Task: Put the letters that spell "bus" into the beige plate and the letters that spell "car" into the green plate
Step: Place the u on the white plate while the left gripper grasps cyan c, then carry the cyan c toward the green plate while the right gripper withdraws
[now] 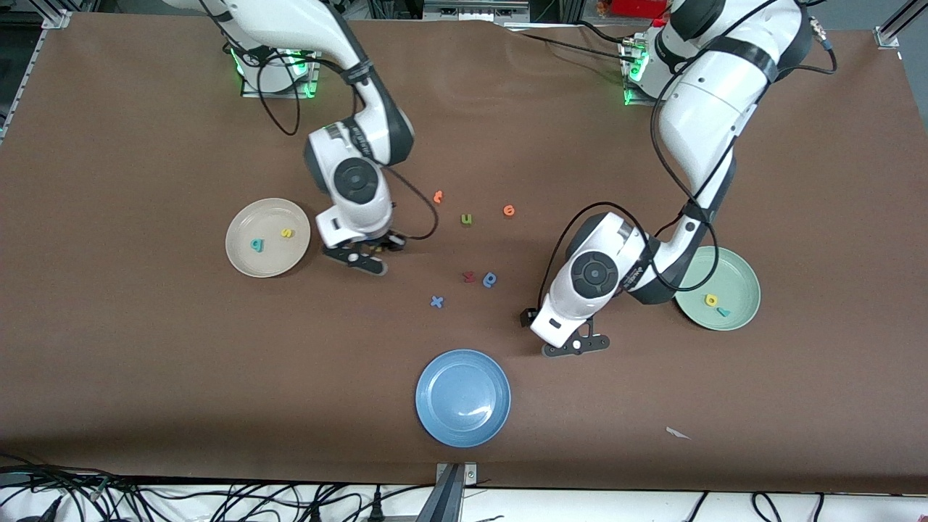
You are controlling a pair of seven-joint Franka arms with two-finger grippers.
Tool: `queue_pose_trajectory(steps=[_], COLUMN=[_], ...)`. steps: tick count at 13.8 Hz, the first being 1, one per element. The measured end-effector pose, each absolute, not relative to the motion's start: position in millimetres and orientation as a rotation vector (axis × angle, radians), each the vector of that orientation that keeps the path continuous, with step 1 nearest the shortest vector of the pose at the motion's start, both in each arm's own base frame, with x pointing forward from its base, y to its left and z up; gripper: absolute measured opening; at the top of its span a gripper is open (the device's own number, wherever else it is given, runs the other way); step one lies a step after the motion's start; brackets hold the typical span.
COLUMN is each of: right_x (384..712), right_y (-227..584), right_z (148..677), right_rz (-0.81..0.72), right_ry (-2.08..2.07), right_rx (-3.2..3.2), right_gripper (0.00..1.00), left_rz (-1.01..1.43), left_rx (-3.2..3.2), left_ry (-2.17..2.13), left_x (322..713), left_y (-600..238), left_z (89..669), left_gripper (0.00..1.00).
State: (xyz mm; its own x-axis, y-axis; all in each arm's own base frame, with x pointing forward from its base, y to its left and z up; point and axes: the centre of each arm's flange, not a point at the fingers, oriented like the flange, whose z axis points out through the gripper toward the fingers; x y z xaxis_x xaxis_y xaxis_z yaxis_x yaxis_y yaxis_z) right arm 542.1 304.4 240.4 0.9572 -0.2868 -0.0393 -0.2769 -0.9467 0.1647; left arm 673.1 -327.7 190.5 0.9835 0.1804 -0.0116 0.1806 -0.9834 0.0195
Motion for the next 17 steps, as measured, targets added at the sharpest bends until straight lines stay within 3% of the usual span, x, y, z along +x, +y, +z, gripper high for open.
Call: queue_pose_trajectory(steps=[5,6,8,11,14,17], right_x=[541.5,535.9,520.5,500.8,507.5,537.4], right_y=[132.1,112.6,92.3,86.6,92.1,115.0], right_z=[245.9,242.1,224.7,203.3,213.0,272.7], right_rz=[-0.237,-0.268,-0.339,-0.408,-0.385,-0.426], right_ry=[-0.231,-0.214,-0.212,-0.203,-0.196,-0.175], right_rx=[2.927,2.926,2.908,2.883,2.899,2.926], right_gripper=[0.27,0.27,0.27,0.3,0.57,0.88], left_rz=[-0.03,-0.029,-0.03,-0.027,-0.025,-0.022], left_rx=[3.107,3.107,3.106,3.098,3.097,3.095], left_ry=[0.3,0.302,0.309,0.337,0.338,0.34], left_x=[672.0,672.2,672.1,670.0,669.1,669.8], left_y=[-331.4,-331.7,-332.2,-336.9,-339.5,-339.5], left_z=[178.2,178.1,177.1,172.5,172.0,173.0], left_gripper=[0.83,0.83,0.72,0.68,0.56,0.49])
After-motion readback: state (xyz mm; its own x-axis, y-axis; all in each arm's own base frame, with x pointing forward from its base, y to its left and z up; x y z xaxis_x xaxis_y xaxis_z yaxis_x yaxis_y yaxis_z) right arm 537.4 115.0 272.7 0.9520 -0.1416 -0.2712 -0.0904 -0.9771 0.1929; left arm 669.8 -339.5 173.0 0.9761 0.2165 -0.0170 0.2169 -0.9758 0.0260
